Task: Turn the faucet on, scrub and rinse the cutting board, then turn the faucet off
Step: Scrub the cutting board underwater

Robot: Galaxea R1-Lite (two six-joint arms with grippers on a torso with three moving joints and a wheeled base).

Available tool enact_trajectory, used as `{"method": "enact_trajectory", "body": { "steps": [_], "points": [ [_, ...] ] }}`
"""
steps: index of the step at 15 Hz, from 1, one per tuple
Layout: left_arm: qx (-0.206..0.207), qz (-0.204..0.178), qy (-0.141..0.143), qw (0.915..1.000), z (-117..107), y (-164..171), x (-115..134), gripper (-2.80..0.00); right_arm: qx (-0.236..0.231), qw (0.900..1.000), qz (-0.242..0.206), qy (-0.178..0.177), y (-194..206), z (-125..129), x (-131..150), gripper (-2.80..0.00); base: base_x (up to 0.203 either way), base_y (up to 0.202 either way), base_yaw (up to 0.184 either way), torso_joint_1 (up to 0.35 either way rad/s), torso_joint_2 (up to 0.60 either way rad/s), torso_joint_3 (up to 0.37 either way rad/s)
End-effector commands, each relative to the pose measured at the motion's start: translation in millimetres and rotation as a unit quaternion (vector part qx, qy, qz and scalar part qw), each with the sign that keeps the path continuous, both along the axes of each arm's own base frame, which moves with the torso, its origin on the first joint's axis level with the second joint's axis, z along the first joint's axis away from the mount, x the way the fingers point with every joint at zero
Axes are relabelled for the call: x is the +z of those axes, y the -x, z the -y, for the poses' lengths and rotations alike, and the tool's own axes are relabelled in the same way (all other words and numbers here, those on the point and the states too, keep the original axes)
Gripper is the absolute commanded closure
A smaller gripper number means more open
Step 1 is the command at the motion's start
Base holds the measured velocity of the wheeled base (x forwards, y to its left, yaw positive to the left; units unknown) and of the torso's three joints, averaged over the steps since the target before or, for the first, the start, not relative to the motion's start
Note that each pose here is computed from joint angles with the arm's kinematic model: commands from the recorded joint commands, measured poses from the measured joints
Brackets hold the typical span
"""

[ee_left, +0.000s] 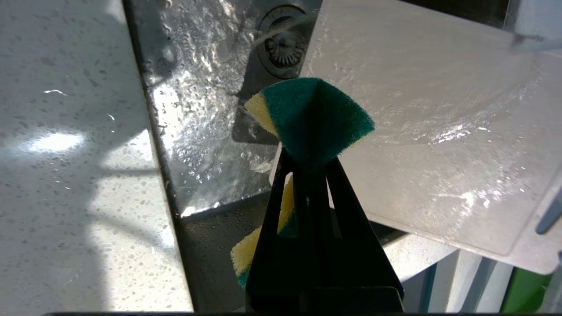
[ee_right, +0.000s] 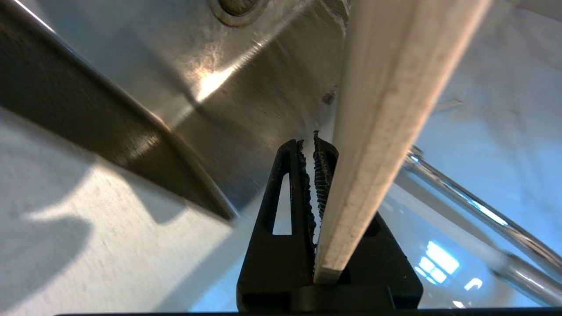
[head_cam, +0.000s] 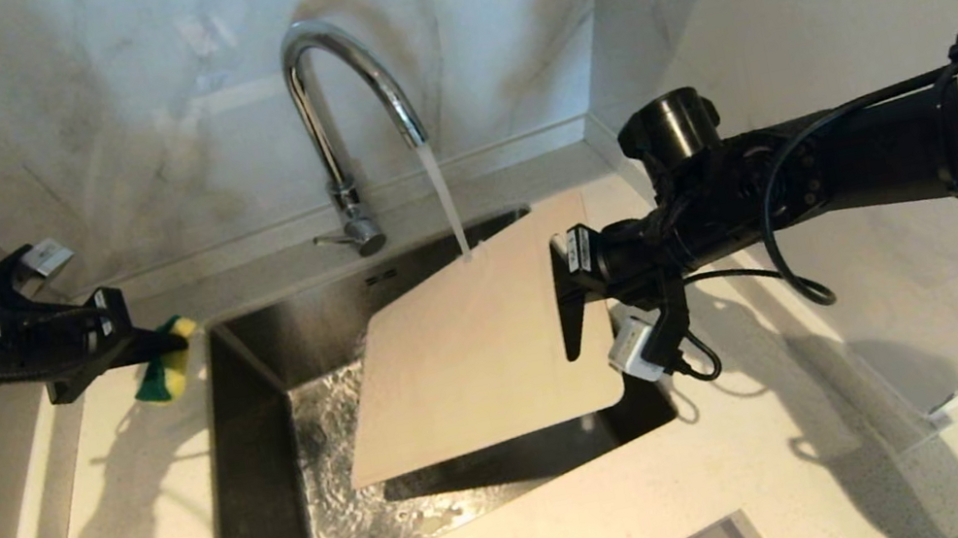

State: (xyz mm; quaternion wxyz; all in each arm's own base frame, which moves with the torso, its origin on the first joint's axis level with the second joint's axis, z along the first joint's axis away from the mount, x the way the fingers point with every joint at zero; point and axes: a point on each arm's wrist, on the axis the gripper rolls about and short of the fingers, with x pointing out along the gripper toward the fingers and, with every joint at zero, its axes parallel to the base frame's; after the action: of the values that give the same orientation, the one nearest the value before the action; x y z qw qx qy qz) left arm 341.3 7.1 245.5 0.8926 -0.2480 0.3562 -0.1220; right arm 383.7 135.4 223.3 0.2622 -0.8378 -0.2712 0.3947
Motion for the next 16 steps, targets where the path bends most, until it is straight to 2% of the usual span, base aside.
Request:
{"method": "enact_trajectory", "body": {
  "steps": [1, 6, 8, 11, 16],
  "points": [
    [-0.003, -0.003, 0.002, 1.0000, 1.7, 1.9, -0.1, 0.00, 0.004, 1.000, 0.025, -0.005, 19.9, 5.9, 22.9, 0.00, 0.000, 0.000, 0.000, 0.000, 0.00, 0.000],
    [-0.005, 0.001, 0.002, 1.0000, 3.9, 5.5, 3.2, 0.00, 0.011, 0.999, 0.036, -0.013, 65.5, 13.2, 46.4, 0.00, 0.000, 0.000, 0.000, 0.000, 0.00, 0.000],
    [-0.001, 0.008, 0.010, 0.9999, 4.6, 6.0, 9.1, 0.00, 0.024, 0.999, 0.023, -0.025, 85.1, 3.3, 49.9, 0.00, 0.000, 0.000, 0.000, 0.000, 0.00, 0.000],
    [-0.020, 0.042, 0.012, 0.9988, 21.8, 10.4, 32.0, 0.00, 0.048, 0.998, 0.015, -0.031, 94.6, -14.4, 49.7, 0.00, 0.000, 0.000, 0.000, 0.000, 0.00, 0.000],
    [-0.084, 0.097, 0.011, 0.9917, 71.4, 25.8, 87.2, 0.00, 0.071, 0.997, 0.007, -0.032, 104.0, -33.0, 47.7, 0.00, 0.000, 0.000, 0.000, 0.000, 0.00, 0.000]
  ]
}}
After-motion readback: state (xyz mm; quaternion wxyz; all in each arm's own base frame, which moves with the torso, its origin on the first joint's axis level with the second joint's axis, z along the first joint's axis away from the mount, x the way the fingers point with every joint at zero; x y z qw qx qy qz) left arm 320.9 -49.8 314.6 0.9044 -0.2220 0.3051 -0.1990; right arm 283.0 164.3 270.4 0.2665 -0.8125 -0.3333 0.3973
